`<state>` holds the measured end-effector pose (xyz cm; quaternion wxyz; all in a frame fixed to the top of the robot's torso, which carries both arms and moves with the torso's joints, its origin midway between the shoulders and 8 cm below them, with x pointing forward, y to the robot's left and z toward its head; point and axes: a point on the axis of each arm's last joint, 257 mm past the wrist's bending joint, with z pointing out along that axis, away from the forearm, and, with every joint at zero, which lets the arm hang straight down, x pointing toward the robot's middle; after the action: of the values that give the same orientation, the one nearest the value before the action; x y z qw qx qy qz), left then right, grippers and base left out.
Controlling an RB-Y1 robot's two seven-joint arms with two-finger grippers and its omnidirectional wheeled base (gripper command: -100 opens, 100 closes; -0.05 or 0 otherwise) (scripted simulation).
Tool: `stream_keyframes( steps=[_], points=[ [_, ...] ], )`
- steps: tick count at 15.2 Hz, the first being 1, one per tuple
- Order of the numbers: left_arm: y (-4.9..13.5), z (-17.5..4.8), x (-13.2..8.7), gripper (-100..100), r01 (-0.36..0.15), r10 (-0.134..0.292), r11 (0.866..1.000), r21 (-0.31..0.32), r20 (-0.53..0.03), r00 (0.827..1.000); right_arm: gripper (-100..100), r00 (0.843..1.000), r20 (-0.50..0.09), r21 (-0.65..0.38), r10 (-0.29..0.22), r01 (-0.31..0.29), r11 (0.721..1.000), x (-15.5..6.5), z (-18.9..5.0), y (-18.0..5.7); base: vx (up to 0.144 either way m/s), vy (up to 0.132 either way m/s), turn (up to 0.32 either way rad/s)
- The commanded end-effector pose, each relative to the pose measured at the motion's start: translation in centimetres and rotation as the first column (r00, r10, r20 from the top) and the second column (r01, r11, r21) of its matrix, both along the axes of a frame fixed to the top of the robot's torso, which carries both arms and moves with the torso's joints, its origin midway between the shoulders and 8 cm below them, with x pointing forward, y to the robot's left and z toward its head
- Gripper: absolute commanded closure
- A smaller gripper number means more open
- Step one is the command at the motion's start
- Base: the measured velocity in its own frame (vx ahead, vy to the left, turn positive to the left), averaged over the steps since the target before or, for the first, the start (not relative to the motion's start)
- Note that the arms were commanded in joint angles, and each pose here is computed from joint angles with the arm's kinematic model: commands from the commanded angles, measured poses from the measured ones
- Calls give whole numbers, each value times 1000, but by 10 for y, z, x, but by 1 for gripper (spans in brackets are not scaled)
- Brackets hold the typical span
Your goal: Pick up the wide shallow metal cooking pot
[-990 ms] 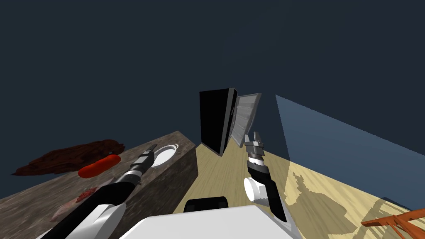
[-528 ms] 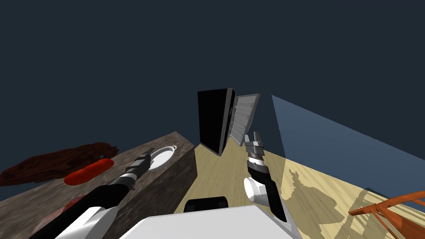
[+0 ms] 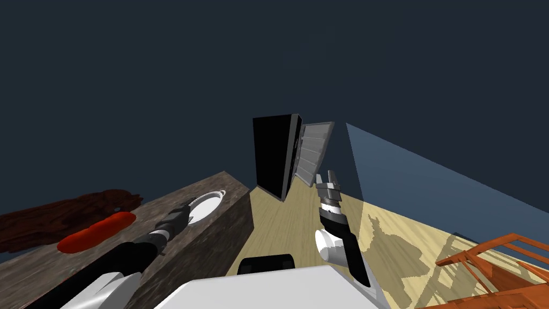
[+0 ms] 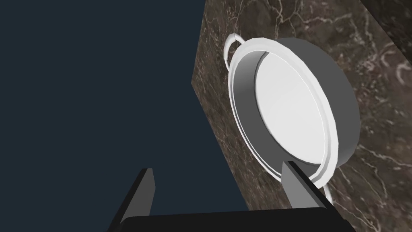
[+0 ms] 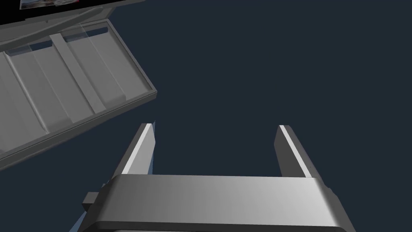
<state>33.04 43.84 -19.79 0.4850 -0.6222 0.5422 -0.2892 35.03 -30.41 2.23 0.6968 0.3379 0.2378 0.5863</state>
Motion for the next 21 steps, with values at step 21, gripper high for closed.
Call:
stream_keyframes(
  steps=[21],
  points=[
    [20,-62,-74,-100,-133,75,980,-147,-348,935,0,1000,0,0,0,0,1000,0,0,0,19,21,-72]
  ],
)
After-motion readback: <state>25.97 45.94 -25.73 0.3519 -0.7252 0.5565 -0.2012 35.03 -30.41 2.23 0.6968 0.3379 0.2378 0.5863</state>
